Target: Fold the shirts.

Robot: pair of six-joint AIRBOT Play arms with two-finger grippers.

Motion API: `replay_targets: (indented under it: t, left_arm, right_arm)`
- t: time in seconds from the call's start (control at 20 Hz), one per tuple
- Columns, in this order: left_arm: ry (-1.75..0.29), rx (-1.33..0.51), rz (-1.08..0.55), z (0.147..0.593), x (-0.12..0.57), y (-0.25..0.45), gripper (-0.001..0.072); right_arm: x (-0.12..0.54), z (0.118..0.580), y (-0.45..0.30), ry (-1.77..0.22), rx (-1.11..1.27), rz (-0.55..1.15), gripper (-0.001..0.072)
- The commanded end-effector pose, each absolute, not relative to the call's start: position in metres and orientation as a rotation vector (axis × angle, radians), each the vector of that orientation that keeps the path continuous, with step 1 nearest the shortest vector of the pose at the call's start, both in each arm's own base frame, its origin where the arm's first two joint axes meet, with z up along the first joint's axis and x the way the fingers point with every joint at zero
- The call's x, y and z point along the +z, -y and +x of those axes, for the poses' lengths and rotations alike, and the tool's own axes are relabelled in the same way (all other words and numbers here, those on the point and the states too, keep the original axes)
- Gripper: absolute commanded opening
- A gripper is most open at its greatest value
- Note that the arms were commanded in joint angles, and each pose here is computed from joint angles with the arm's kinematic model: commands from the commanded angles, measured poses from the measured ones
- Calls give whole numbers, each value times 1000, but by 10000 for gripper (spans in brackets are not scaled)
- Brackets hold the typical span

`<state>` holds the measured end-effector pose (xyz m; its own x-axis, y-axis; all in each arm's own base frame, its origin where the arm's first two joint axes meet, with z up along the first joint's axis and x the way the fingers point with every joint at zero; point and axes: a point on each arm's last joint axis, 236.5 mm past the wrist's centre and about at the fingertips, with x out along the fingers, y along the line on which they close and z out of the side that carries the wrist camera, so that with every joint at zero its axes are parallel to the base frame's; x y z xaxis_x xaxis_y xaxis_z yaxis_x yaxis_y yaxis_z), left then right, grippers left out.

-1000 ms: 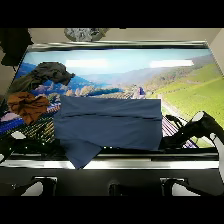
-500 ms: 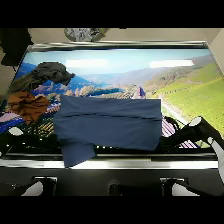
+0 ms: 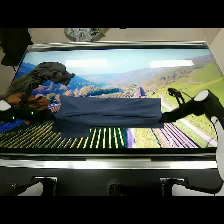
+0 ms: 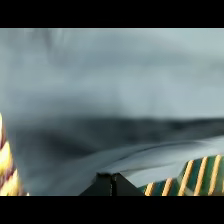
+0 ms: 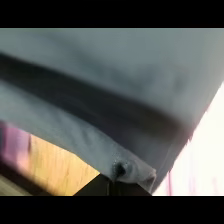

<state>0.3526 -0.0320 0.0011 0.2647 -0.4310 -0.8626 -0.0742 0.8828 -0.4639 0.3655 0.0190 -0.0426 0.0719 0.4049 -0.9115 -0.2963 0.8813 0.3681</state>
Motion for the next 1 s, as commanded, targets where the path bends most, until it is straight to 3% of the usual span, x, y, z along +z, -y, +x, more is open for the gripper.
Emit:
replay_targets:
  t: [0.0,0.25,0.5,0.55,0.6,0.65,0.7,0.8,0.95]
  left_arm:
    - [-1247,-283,-429,422,14,32,23]
    - [-1353,-364,-412,476,-10,35,24]
    - [-1447,-322,-492,481,-55,37,28]
    - [-1446,-324,-494,481,-54,37,37]
    - [-1443,-328,-492,481,-50,36,91]
    - [-1443,-345,-476,479,-44,35,136]
    - [-1441,-359,-465,477,-36,32,148]
    - [-1409,-357,-456,477,-17,25,148]
    - [-1321,-372,-408,481,16,25,147]
  right_arm:
    - [-39,434,-6,-1364,428,-1,37]
    - [-60,470,-11,-1376,415,79,37]
    - [-96,468,-15,-1436,404,141,40]
    - [-93,470,-16,-1421,418,137,74]
    - [-88,470,-13,-1408,432,122,229]
    - [-80,468,-11,-1396,452,110,505]
    - [-68,468,-2,-1371,471,96,623]
    - [-51,461,21,-1349,463,146,651]
    - [-51,454,35,-1333,476,348,652]
